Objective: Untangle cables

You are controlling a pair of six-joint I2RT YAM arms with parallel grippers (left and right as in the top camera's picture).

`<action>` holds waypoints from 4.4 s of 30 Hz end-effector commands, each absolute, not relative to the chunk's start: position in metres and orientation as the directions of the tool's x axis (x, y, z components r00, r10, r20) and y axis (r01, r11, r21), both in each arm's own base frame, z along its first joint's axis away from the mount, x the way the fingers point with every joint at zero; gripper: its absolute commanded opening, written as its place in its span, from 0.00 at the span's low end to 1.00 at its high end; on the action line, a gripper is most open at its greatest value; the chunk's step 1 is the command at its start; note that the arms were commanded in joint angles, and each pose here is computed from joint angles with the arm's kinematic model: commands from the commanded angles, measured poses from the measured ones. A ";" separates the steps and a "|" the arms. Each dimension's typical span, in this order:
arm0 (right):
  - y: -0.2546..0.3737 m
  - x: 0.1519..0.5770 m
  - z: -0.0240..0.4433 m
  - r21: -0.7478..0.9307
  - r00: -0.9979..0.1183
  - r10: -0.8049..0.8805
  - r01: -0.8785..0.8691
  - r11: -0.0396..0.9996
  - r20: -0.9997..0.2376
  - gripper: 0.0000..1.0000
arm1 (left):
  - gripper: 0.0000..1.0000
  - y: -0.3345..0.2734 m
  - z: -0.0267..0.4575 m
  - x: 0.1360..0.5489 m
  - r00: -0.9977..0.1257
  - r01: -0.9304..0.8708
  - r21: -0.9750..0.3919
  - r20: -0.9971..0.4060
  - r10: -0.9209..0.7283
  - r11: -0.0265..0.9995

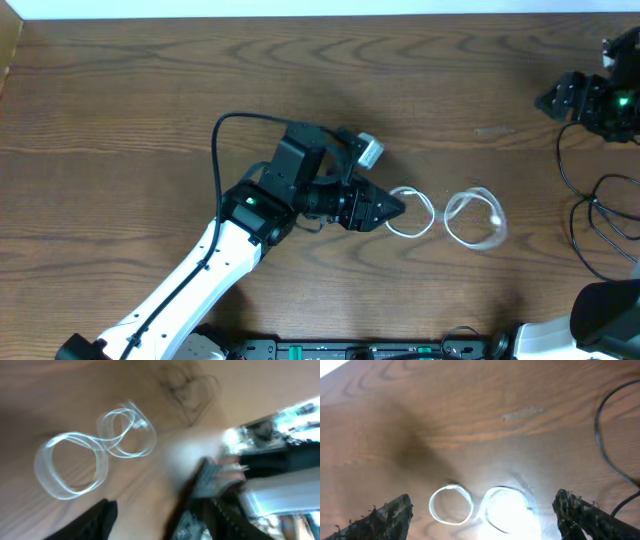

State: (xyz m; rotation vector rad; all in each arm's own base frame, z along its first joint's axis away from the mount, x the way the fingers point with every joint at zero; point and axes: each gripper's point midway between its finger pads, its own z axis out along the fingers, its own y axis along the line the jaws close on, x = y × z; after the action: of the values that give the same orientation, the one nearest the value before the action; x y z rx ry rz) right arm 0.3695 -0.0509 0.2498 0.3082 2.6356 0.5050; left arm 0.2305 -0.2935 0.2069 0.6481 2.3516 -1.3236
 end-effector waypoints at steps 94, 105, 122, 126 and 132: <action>-0.162 0.369 0.276 0.155 -0.682 0.528 0.530 0.834 -0.506 0.75 | 0.62 -0.171 0.112 0.230 -0.939 0.248 -0.198 -0.289 0.186 0.948; -0.110 0.358 0.207 0.278 -0.818 0.488 0.413 0.867 -0.304 0.83 | 0.62 -0.168 0.113 0.235 -0.937 0.233 -0.180 -0.306 0.170 0.956; 0.038 0.362 0.147 0.234 -0.960 -0.048 -0.115 0.965 -0.276 0.99 | 0.67 -0.047 0.113 0.285 -0.887 -0.299 -0.131 -0.329 -0.325 0.945; 0.060 0.352 0.137 0.213 -0.961 -0.119 -0.174 0.961 -0.249 0.99 | 0.67 -0.032 0.110 0.279 -0.870 -0.379 -0.207 -0.252 -0.424 0.902; 0.059 0.324 0.127 0.152 -0.986 -0.109 -0.128 0.980 -0.127 0.99 | 0.80 -0.008 0.098 0.227 -0.897 -0.429 -0.110 -0.061 -0.437 0.896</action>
State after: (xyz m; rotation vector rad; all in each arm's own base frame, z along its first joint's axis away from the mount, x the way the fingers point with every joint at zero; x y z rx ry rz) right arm 0.3330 0.0649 0.1317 -0.2351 2.9562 0.3053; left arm 0.2452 -0.0107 0.0984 -0.7052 2.9027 -0.1287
